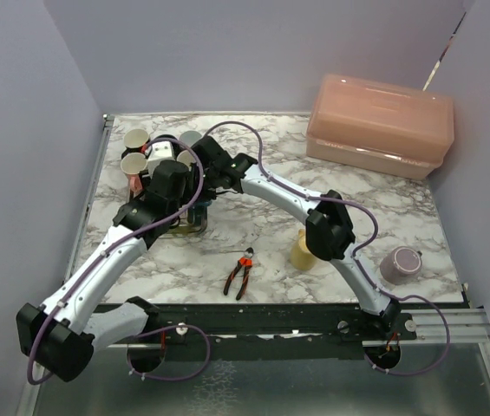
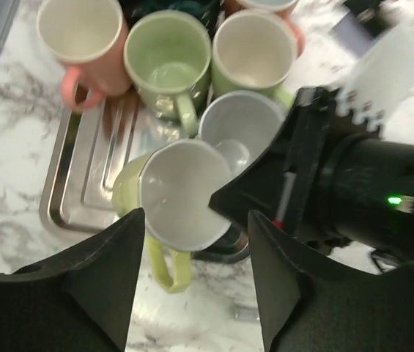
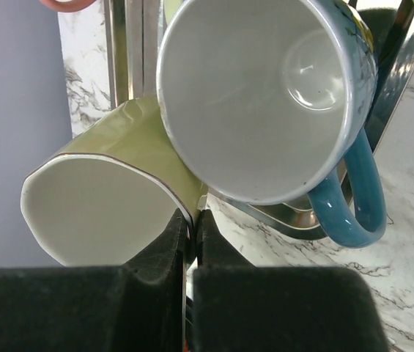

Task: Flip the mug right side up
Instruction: Place the cup on the tray.

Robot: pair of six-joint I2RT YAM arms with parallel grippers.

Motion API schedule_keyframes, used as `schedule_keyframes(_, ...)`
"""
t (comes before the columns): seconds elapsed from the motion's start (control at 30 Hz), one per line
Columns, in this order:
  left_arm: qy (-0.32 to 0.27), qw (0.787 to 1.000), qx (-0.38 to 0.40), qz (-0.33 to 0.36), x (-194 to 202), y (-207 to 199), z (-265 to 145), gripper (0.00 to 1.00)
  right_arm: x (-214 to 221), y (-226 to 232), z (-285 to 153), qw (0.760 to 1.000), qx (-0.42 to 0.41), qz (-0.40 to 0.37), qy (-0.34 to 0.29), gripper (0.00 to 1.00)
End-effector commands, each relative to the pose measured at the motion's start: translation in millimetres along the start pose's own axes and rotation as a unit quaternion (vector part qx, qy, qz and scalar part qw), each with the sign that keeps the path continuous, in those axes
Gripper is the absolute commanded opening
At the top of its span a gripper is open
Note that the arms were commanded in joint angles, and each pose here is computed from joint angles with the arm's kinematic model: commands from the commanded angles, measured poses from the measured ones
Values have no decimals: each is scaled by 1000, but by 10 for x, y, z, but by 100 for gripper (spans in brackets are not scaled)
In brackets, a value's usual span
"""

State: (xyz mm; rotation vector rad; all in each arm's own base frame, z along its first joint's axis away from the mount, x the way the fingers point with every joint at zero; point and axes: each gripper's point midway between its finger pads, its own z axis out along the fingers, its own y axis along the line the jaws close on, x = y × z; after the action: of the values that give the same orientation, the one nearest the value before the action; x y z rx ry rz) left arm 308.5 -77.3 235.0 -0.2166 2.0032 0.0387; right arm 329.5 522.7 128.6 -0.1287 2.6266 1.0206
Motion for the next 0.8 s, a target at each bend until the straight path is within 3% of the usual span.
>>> schedule_keyframes(0.0, 93, 993, -71, -30, 353, 291, -39, 58, -272, 504, -422, 996, -65, -25, -58, 1)
schedule_keyframes(0.2, 122, 988, -66, -63, 498, 423, 54, 58, -275, 547, -455, 995, -74, -26, -59, 1)
schedule_keyframes(0.57, 187, 976, -74, -84, 864, 651, 269, 47, -220, 719, -561, 990, -119, -49, -59, 1)
schedule_keyframes(0.77, 199, 973, -77, -92, 922, 725, 345, 26, -179, 810, -583, 987, -129, -75, -63, 1)
